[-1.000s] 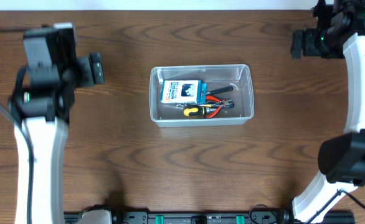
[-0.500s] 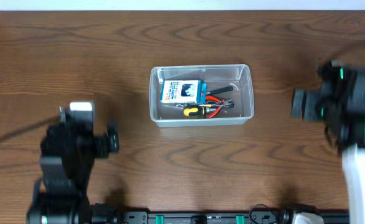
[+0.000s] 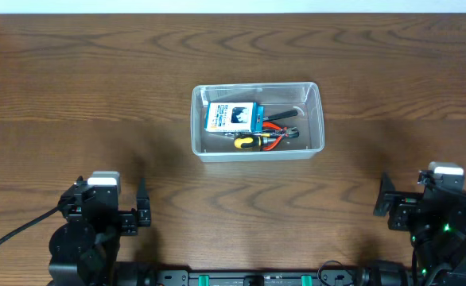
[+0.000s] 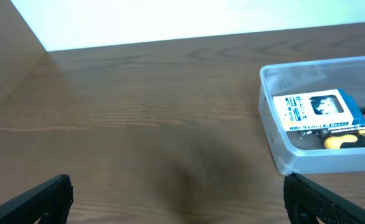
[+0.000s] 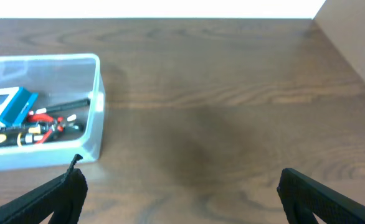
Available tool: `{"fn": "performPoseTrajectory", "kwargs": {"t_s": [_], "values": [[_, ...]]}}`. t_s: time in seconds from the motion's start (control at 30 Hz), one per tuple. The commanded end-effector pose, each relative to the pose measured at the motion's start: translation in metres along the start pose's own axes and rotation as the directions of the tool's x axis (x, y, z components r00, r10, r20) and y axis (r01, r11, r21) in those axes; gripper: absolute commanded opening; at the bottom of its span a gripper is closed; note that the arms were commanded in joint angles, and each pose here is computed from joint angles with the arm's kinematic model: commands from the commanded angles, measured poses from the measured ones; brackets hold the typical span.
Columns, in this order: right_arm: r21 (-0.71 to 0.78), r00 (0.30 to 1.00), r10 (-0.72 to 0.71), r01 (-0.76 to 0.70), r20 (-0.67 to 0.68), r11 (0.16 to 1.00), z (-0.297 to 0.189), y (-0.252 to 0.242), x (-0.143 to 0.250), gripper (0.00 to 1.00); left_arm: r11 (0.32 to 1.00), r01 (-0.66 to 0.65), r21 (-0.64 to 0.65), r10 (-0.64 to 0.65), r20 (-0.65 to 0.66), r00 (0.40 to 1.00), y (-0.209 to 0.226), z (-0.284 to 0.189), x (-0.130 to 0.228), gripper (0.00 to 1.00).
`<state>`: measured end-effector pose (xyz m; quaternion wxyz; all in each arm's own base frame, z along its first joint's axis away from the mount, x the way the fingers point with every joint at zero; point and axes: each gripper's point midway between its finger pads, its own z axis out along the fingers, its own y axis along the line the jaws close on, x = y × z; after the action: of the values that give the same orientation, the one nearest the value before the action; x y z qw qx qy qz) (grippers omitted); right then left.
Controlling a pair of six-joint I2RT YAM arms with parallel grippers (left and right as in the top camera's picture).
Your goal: Pack container
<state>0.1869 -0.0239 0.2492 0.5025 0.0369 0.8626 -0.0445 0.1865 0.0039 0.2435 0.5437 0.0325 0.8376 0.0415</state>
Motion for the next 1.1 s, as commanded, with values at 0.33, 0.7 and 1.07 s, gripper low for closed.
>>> {"fn": "performPoseTrajectory", "kwargs": {"t_s": [0.33,0.7,1.07], "values": [[-0.004,0.974,0.003,-0.004,-0.226,1.000,-0.005,0.002,0.057,0.99,1.000,-0.023,-0.002,0.023,-0.014,1.000,0.000,0.001,0.004,0.98],[0.020,0.975,-0.011,0.016,-0.222,1.000,-0.005,-0.003,0.057,0.99,1.000,-0.023,-0.002,0.023,-0.014,1.000,0.000,0.001,0.004,0.98],[-0.201,0.994,-0.022,0.043,0.108,0.979,0.035,0.040,0.061,0.99,1.000,-0.023,-0.002,0.023,-0.014,1.000,0.000,0.001,0.004,0.98]]}}
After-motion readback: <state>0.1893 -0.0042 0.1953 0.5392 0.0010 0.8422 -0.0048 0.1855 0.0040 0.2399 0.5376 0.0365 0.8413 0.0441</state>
